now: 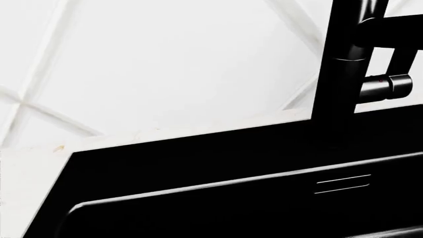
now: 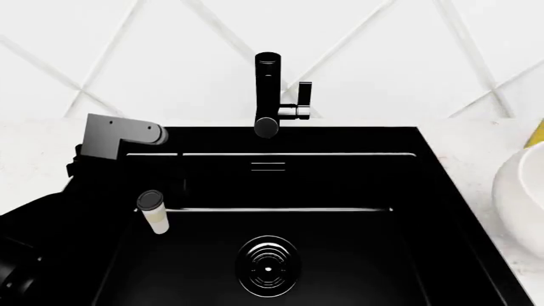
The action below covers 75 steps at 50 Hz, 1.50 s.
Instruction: Pick the cup and bowl from the sink and place them on the counter for drying.
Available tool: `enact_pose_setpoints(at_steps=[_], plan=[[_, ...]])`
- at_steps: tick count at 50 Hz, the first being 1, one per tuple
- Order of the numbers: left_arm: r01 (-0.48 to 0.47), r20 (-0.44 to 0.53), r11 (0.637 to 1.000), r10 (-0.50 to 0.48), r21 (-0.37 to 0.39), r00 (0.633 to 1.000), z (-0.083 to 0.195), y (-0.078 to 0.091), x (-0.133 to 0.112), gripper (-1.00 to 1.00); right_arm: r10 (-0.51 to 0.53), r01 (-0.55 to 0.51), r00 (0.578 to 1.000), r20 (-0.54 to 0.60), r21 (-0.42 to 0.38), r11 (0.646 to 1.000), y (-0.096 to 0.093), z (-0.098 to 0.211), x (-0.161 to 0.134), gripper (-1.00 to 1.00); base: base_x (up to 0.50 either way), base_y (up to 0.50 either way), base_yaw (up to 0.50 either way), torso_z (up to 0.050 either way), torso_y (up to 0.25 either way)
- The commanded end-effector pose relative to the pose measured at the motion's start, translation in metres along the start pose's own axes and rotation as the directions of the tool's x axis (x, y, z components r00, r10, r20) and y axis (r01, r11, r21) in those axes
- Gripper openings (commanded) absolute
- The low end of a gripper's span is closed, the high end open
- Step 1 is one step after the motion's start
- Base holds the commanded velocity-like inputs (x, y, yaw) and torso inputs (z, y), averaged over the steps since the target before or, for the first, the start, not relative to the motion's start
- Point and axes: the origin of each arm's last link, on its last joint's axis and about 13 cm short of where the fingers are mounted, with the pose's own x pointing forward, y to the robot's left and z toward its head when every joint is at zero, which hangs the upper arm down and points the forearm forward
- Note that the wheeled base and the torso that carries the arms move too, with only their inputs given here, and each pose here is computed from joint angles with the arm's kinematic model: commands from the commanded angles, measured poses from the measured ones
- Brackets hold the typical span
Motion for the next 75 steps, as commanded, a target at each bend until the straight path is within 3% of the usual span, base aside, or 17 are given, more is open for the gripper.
enact_pose_setpoints(at_steps=[1,7,11,14,25,32,33,42,58,75], plan=[[-0.001,-0.005,1.000,0.001,0.002,1.000,-0.001,0.001,-0.001,1.00,-0.086,0.088,0.995,-0.046,0.025,0.996,-0.019,0.001,0.003,-1.00,0.00,0.00,0.00,0.000,0.000],[0.000,-0.007,1.000,0.000,0.008,1.000,0.000,0.001,0.000,1.00,-0.133,0.134,0.987,-0.091,0.000,0.991,-0.026,-0.003,0.007,-1.00,0.00,0.00,0.00,0.000,0.000],[-0.001,-0.009,1.000,0.001,0.006,1.000,-0.002,-0.001,0.000,1.00,-0.128,0.132,0.984,-0.128,0.026,0.991,-0.027,-0.017,0.015,-1.00,0.00,0.00,0.00,0.000,0.000],[-0.003,-0.014,1.000,0.003,0.011,1.000,-0.002,-0.001,0.000,1.00,-0.175,0.169,0.972,-0.156,-0.049,0.984,-0.031,-0.025,0.016,-1.00,0.00,0.00,0.00,0.000,0.000],[-0.001,-0.009,1.000,0.001,0.009,1.000,-0.001,-0.003,-0.001,1.00,-0.159,0.161,0.970,-0.183,-0.003,0.987,-0.032,-0.042,0.026,-1.00,0.00,0.00,0.00,0.000,0.000],[-0.002,-0.009,1.000,0.002,0.011,1.000,0.000,-0.001,-0.001,1.00,-0.142,0.146,0.980,-0.142,0.019,0.989,-0.031,-0.033,0.023,-1.00,0.00,0.00,0.00,0.000,0.000],[-0.001,-0.009,1.000,0.002,0.011,1.000,0.000,-0.002,-0.001,1.00,-0.141,0.144,0.981,-0.137,0.016,0.989,-0.031,-0.031,0.022,1.00,0.00,0.00,0.00,0.000,0.000],[0.001,-0.009,1.000,-0.001,0.012,1.000,-0.001,-0.002,-0.001,1.00,-0.140,0.141,0.990,-0.008,0.047,0.989,-0.030,-0.011,0.014,1.00,0.00,0.00,0.00,0.000,0.000],[0.001,-0.009,1.000,-0.001,0.011,1.000,-0.001,-0.002,-0.001,1.00,-0.008,0.004,0.999,0.046,0.089,0.996,-0.016,0.011,0.003,1.00,0.00,0.00,0.00,0.000,0.000],[0.005,-0.006,1.000,-0.005,0.008,1.000,-0.001,-0.004,0.000,1.00,0.168,-0.171,0.968,0.187,-0.002,0.985,-0.003,0.029,-0.038,1.00,0.00,0.00,0.00,0.000,0.000]])
